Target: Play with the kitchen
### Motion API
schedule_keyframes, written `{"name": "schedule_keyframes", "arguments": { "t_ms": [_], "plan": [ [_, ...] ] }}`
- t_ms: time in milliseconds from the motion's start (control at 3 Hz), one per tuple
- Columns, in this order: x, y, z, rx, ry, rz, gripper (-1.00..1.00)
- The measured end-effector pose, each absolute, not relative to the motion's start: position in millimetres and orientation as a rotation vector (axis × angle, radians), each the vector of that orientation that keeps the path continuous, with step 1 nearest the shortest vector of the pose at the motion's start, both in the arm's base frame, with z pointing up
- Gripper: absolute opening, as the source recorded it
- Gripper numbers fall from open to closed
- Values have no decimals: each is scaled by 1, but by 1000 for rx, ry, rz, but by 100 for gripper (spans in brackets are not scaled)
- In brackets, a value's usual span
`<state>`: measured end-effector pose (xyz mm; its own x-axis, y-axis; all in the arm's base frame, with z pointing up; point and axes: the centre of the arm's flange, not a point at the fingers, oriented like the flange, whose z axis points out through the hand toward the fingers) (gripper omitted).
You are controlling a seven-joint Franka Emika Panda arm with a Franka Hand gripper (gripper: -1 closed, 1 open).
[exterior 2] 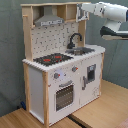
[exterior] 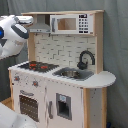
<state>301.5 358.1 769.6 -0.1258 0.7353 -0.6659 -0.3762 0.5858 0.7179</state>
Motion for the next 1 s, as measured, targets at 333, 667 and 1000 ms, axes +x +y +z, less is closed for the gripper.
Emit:
{"name": "schedule_keyframes", "arguments": {
  "t_ms": [333,667,1000],
  "plan": [
    [304,376,773,345,1390,1002,100],
    [310,395,773,361,1384,1027,100],
    [317,413,772,383,1370,1057,100]
  ]
}}
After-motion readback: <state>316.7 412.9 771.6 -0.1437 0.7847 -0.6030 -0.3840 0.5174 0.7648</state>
